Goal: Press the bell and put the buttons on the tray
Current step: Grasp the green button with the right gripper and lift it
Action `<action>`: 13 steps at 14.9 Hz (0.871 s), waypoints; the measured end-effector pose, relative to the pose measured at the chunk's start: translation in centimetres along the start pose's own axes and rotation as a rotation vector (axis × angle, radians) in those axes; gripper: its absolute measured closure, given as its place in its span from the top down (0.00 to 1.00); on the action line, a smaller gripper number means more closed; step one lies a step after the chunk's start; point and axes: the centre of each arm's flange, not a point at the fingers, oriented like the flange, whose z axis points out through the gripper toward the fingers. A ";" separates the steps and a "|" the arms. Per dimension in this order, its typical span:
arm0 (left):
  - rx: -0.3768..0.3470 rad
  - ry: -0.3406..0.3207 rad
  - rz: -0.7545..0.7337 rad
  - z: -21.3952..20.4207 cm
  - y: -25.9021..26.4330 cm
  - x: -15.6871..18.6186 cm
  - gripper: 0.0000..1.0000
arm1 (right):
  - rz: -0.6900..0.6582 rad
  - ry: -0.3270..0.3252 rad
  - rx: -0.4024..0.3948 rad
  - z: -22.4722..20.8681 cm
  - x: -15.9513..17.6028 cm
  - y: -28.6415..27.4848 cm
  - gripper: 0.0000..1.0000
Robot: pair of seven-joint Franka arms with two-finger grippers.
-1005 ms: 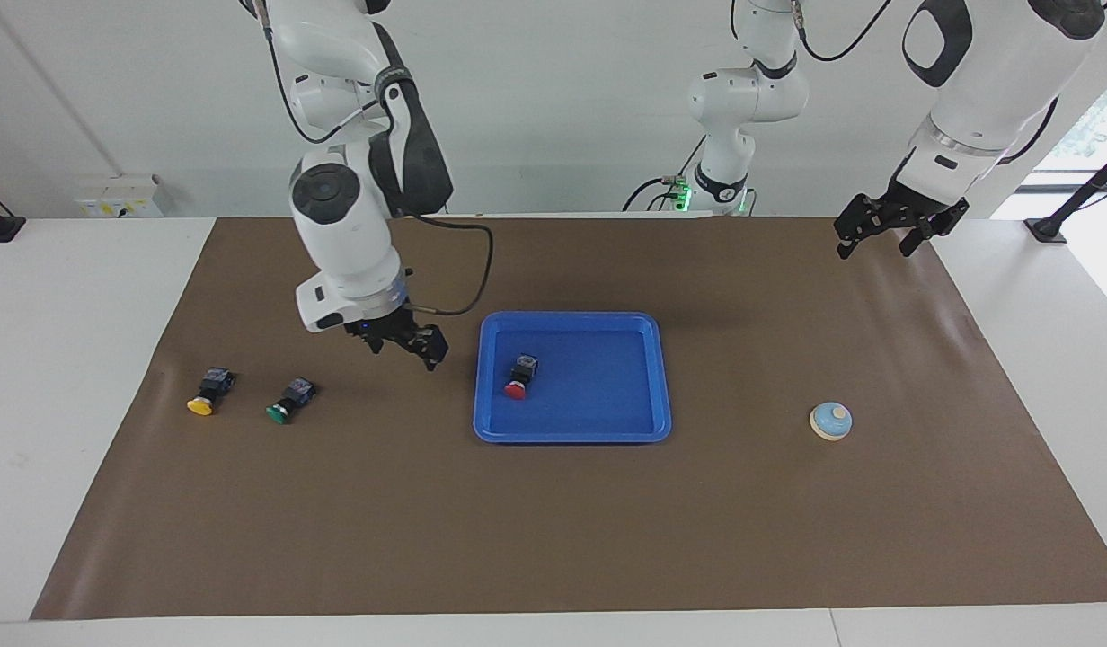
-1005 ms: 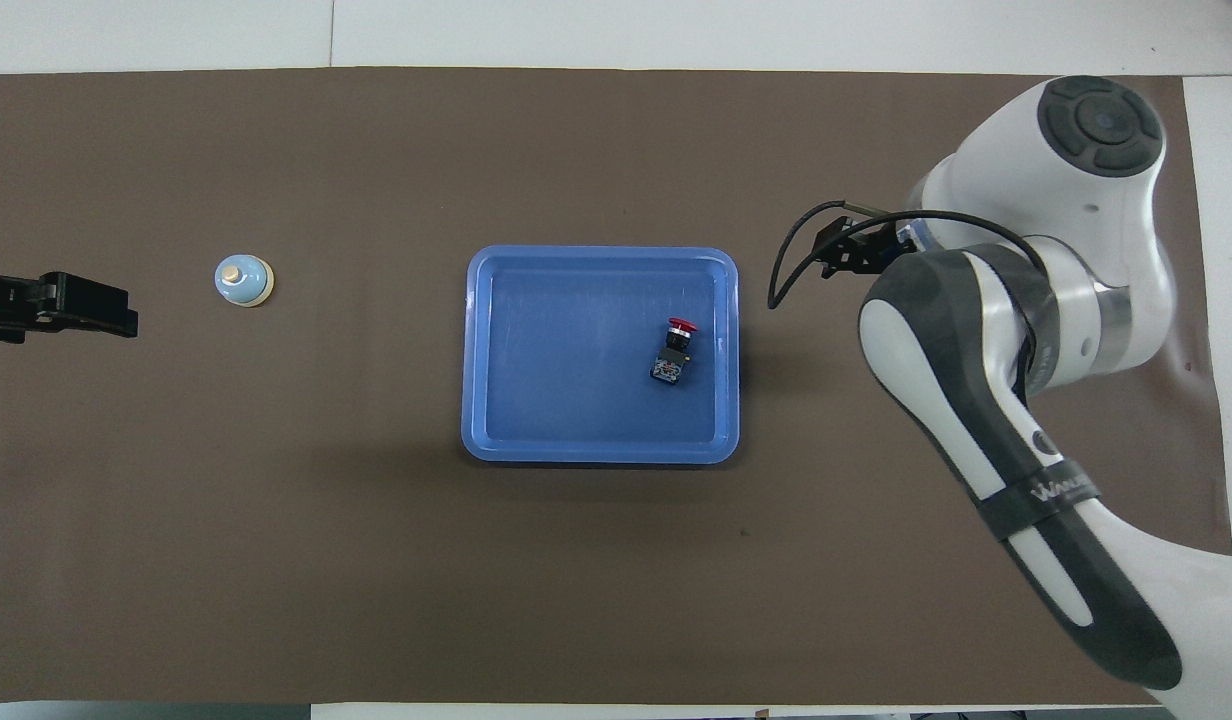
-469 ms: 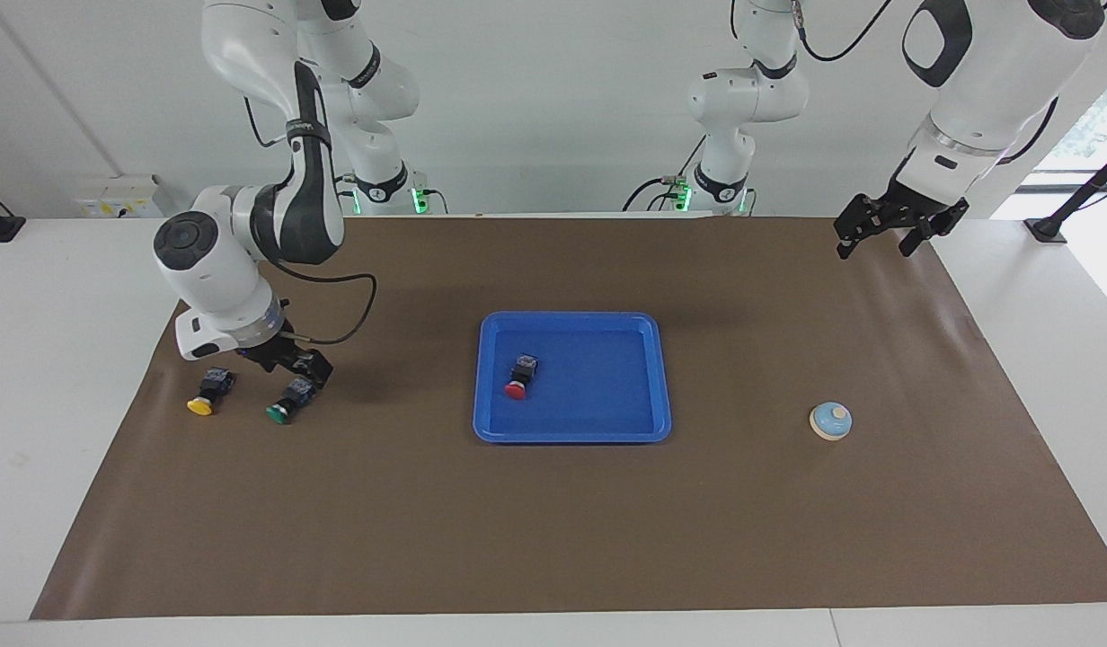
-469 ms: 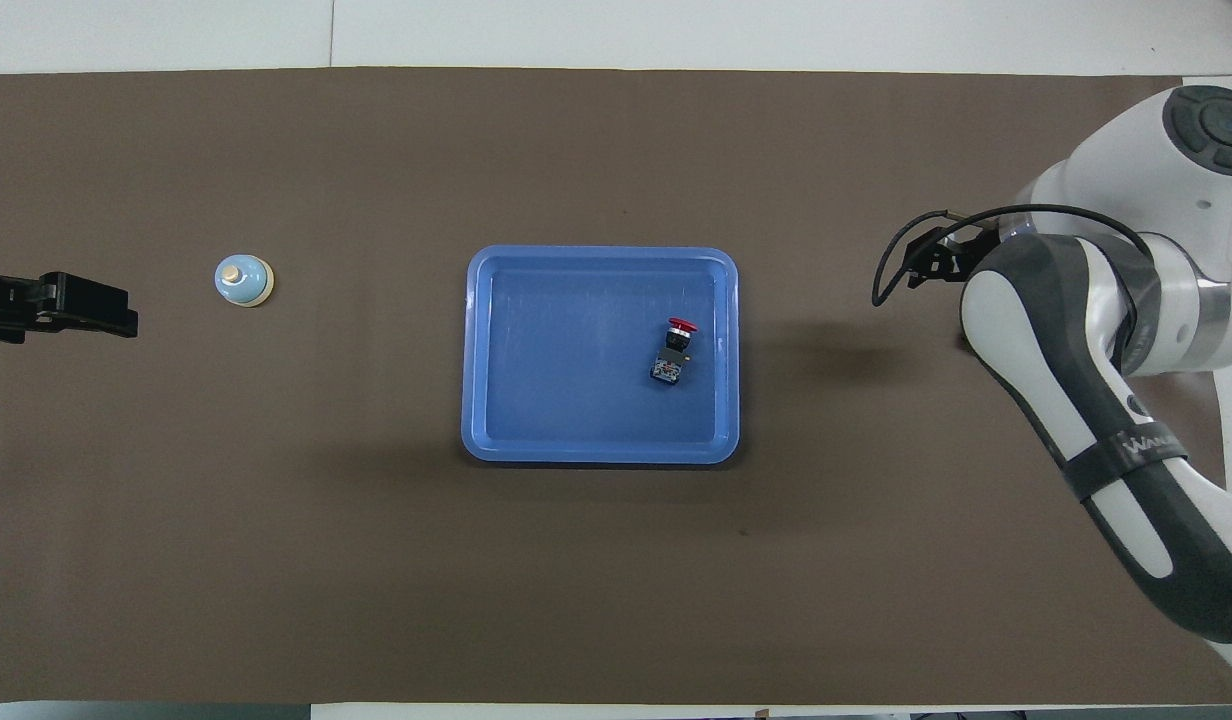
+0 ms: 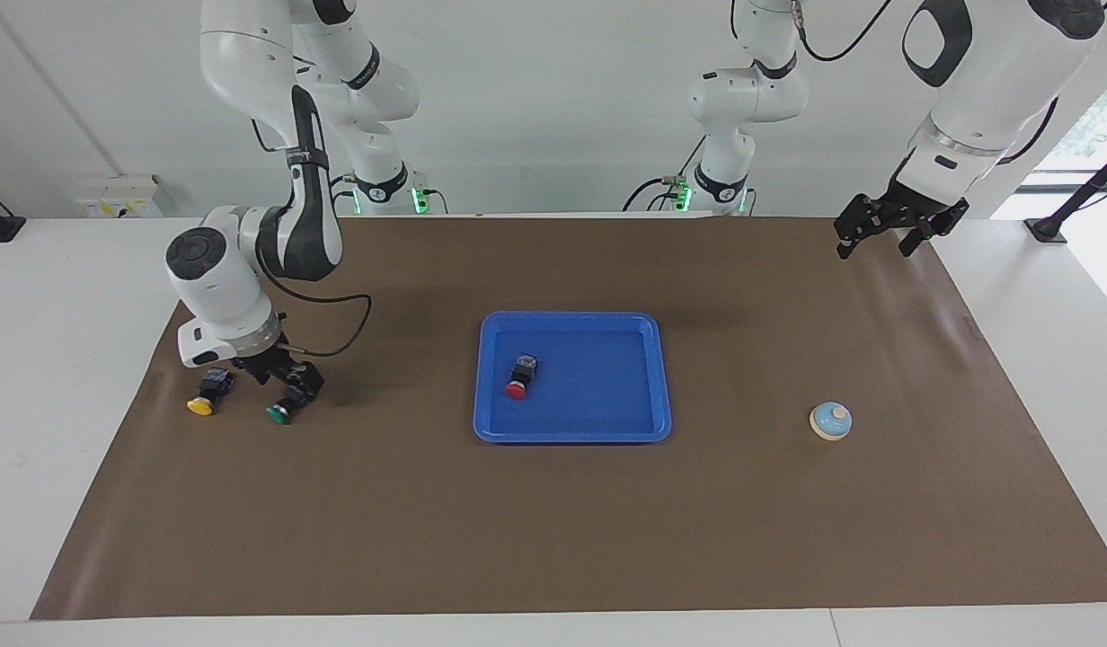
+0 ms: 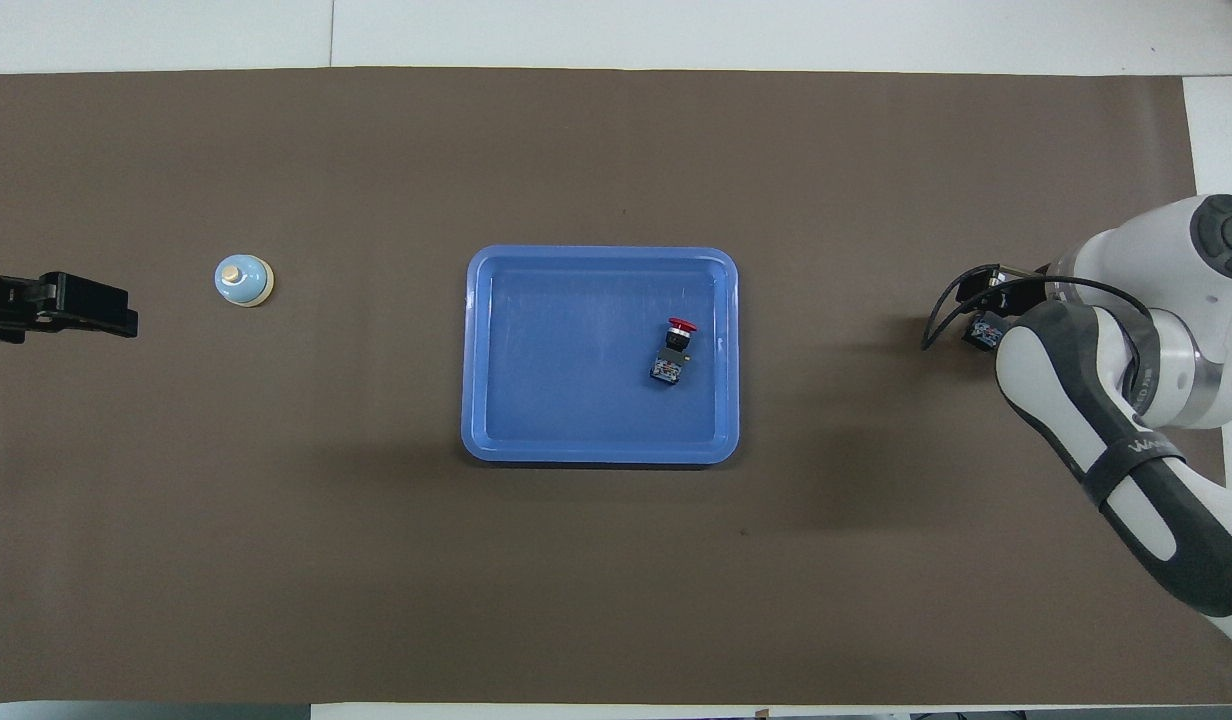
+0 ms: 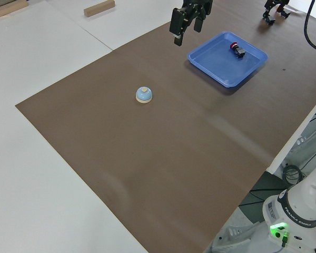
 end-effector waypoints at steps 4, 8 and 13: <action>0.000 0.000 0.000 0.0 0.0 0.0 1.00 | 0.003 0.010 0.001 2.1 0.2 -0.2 0.97; 0.000 0.000 0.000 0.0 0.0 0.0 1.00 | 0.014 -0.001 -0.001 2.8 0.0 -0.3 0.76; 0.000 0.000 0.000 0.0 0.0 0.0 1.00 | 0.005 -0.004 0.000 2.7 -0.3 -0.9 0.44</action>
